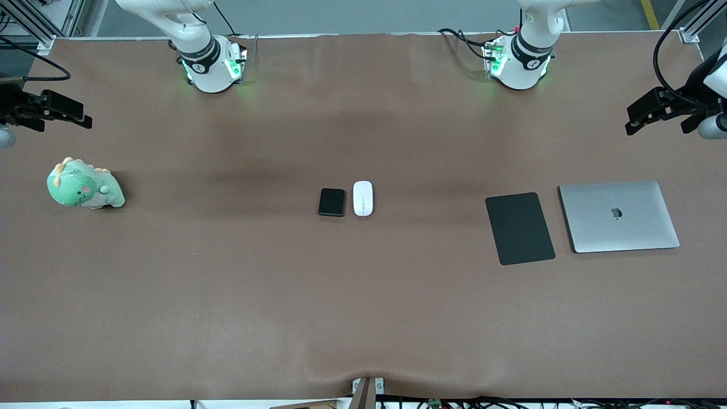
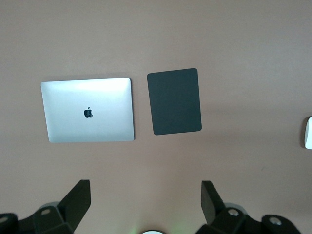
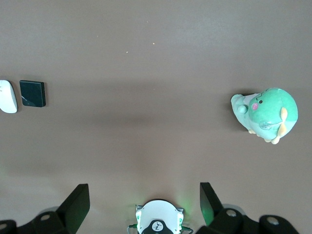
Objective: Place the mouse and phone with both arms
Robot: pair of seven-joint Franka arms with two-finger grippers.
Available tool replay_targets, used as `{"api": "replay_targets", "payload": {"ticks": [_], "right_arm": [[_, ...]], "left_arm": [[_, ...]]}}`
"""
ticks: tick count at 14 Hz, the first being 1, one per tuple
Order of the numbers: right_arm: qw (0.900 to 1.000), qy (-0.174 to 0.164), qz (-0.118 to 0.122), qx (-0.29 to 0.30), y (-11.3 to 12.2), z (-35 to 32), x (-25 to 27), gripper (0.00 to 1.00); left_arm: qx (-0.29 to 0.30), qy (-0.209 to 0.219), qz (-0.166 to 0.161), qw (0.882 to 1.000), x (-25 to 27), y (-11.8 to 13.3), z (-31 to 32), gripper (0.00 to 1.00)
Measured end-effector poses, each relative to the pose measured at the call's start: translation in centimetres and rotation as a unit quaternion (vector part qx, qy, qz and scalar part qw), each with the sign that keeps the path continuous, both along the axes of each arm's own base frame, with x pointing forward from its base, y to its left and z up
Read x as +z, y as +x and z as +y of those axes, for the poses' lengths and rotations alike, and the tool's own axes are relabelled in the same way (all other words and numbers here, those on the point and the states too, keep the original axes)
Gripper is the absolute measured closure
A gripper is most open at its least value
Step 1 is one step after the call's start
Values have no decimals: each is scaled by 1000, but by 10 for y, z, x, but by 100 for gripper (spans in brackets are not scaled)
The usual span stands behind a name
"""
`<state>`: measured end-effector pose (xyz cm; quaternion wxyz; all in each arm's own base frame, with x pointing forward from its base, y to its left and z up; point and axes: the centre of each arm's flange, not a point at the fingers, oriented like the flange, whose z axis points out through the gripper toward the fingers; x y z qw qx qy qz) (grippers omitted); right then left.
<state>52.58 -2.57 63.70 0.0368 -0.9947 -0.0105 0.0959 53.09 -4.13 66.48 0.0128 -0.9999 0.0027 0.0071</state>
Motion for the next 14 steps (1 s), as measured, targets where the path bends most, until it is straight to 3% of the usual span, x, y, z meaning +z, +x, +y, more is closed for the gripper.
{"api": "replay_targets", "payload": {"ticks": [14], "right_arm": [[1000, 7, 6, -7, 0, -6, -3, 0]], "left_arm": [[1, 0, 0, 1000, 0, 0, 1, 0]]}}
